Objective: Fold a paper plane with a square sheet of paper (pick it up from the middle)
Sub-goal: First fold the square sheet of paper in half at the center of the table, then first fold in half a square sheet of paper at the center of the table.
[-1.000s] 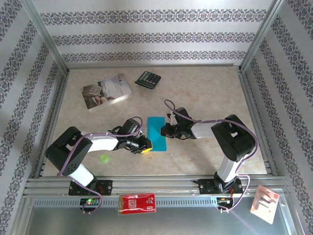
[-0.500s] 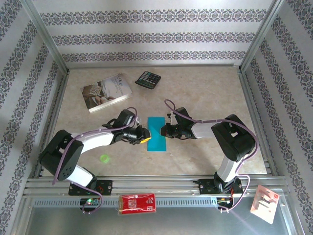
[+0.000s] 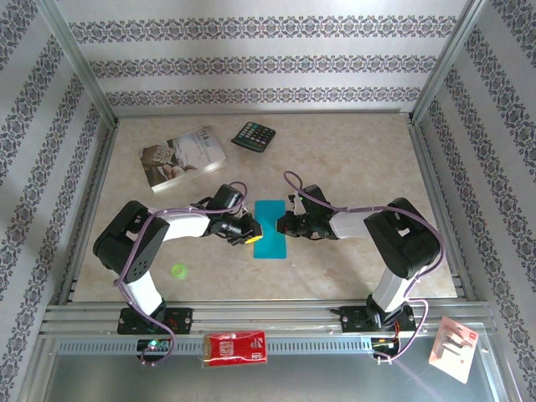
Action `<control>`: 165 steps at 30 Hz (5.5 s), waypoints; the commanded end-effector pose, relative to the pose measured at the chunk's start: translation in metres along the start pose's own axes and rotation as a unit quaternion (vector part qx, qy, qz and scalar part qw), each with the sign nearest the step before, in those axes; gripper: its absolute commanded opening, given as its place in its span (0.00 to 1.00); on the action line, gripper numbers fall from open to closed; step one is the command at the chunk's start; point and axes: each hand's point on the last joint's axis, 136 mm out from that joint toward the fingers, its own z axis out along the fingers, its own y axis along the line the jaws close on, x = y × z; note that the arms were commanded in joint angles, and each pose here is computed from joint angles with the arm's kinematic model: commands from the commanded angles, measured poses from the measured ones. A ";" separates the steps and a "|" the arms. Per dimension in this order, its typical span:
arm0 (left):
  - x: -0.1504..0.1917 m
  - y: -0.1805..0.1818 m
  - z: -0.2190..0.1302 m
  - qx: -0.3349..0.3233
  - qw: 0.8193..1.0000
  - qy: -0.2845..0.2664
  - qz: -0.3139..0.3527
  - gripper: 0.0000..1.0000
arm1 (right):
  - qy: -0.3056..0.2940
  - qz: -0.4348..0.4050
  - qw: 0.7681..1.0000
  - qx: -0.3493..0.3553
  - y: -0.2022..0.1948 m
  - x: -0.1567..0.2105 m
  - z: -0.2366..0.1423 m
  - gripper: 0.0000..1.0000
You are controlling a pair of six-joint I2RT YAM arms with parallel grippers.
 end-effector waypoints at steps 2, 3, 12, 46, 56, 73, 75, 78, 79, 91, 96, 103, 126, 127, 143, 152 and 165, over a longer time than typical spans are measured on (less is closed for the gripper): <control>-0.002 0.001 0.003 -0.003 1.000 0.011 0.007 0.15 | 0.050 0.068 0.989 0.123 -0.069 0.046 -0.004 0.00; -0.002 0.002 0.003 -0.005 1.000 0.012 0.006 0.16 | 0.049 0.068 0.989 0.122 -0.068 0.046 -0.005 0.00; -0.009 -0.022 -0.009 0.037 0.999 0.000 0.017 0.19 | 0.046 0.065 0.989 0.124 -0.066 0.044 -0.006 0.00; 0.012 0.017 0.008 -0.005 1.000 0.019 -0.013 0.05 | 0.052 0.066 0.988 0.131 -0.072 0.047 -0.005 0.00; 0.008 -0.004 0.002 0.028 1.000 0.009 0.008 0.05 | 0.053 0.068 0.988 0.131 -0.073 0.047 -0.003 0.00; 0.039 0.066 0.007 -0.103 0.993 0.054 -0.006 0.00 | 0.044 0.066 0.990 0.114 -0.065 0.043 -0.009 0.02; 0.040 0.068 0.006 -0.107 0.992 0.062 -0.008 0.00 | 0.035 0.060 0.992 0.102 -0.057 0.039 -0.011 0.08; 0.044 0.068 0.005 -0.097 0.992 0.077 -0.010 0.00 | 0.018 0.049 0.995 0.083 -0.042 0.030 -0.019 0.16; 0.046 0.068 0.006 -0.091 0.992 0.083 -0.009 0.00 | 0.010 0.044 0.996 0.074 -0.036 0.026 -0.023 0.18; 0.062 0.073 -0.009 -0.077 0.986 0.141 0.036 0.00 | -0.031 -0.030 0.999 -0.026 0.039 0.004 -0.044 0.24; 0.060 0.076 -0.010 -0.079 0.986 0.141 0.042 0.00 | -0.011 -0.047 0.997 -0.052 0.072 0.003 -0.024 0.11; 0.059 0.080 -0.009 -0.086 0.986 0.139 0.039 0.00 | 0.013 -0.046 0.997 -0.057 0.088 0.007 0.008 0.04; 0.071 0.107 -0.014 -0.144 0.977 0.157 0.028 0.00 | 0.013 0.009 0.999 0.035 0.029 -0.005 0.052 0.00; 0.072 0.109 -0.014 -0.147 0.976 0.157 0.028 0.00 | 0.010 0.012 0.999 0.037 0.027 -0.008 0.052 0.00; 0.079 0.118 -0.013 -0.170 0.970 0.172 0.037 0.00 | -0.025 0.043 0.995 0.087 0.001 -0.044 0.053 0.00; 0.082 0.122 -0.012 -0.173 0.968 0.176 0.037 0.00 | -0.036 0.063 0.994 0.087 -0.007 -0.068 0.055 0.00; 0.084 0.124 -0.010 -0.176 0.967 0.178 0.039 0.00 | -0.055 0.083 0.991 0.089 -0.017 -0.097 0.054 0.00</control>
